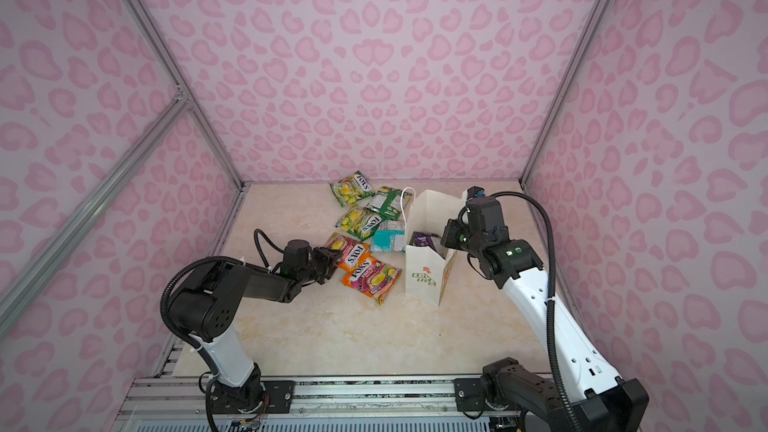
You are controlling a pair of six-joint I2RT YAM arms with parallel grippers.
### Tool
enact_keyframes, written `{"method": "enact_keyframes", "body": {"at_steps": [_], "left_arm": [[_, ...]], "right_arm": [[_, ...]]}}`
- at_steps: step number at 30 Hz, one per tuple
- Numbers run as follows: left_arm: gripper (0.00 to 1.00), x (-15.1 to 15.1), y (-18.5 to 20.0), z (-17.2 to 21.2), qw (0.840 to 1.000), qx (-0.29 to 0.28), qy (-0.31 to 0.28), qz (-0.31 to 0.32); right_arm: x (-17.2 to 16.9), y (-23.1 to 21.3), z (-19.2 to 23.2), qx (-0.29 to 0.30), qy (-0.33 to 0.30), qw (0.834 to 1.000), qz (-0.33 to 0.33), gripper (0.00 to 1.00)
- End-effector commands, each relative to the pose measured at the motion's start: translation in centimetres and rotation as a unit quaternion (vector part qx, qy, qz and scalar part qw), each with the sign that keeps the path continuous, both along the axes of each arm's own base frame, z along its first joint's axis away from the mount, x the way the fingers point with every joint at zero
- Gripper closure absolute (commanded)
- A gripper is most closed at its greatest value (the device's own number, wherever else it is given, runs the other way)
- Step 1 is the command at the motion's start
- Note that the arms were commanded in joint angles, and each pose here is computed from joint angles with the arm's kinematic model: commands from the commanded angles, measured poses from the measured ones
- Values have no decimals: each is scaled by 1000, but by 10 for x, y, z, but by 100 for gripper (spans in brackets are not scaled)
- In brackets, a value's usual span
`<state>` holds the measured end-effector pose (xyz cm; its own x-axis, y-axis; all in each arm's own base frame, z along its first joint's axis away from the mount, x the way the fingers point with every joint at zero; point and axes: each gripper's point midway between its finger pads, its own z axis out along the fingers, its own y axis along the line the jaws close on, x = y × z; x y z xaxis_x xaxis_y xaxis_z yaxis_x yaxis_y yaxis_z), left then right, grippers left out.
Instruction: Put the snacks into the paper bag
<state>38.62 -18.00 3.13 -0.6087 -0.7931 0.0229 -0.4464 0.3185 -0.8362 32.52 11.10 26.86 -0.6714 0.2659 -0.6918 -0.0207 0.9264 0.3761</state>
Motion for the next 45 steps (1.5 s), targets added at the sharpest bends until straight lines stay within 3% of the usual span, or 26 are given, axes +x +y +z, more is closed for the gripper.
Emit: {"method": "enact_keyframes", "body": {"at_steps": [1, 14, 26, 34, 42, 45], "left_arm": [[73, 0, 3, 11, 999, 28, -13, -12], [78, -1, 15, 107, 985, 115, -116, -48], [79, -34, 30, 199, 953, 209, -198, -94], [79, -62, 3, 300, 907, 254, -306, -142], [79, -88, -58, 386, 847, 259, -417, -203], [79, -80, -67, 388, 844, 273, -414, -203]], "right_arm": [[0, -3, 1, -8, -1, 1000, -2, 100], [0, -4, 1, -12, -3, 1000, -4, 100], [0, -5, 4, -13, -8, 1000, -4, 100], [1, -5, 10, -15, -15, 1000, -5, 100], [1, -13, 13, -30, -17, 999, -20, 100], [1, -11, 9, -27, -12, 999, -16, 100]]}}
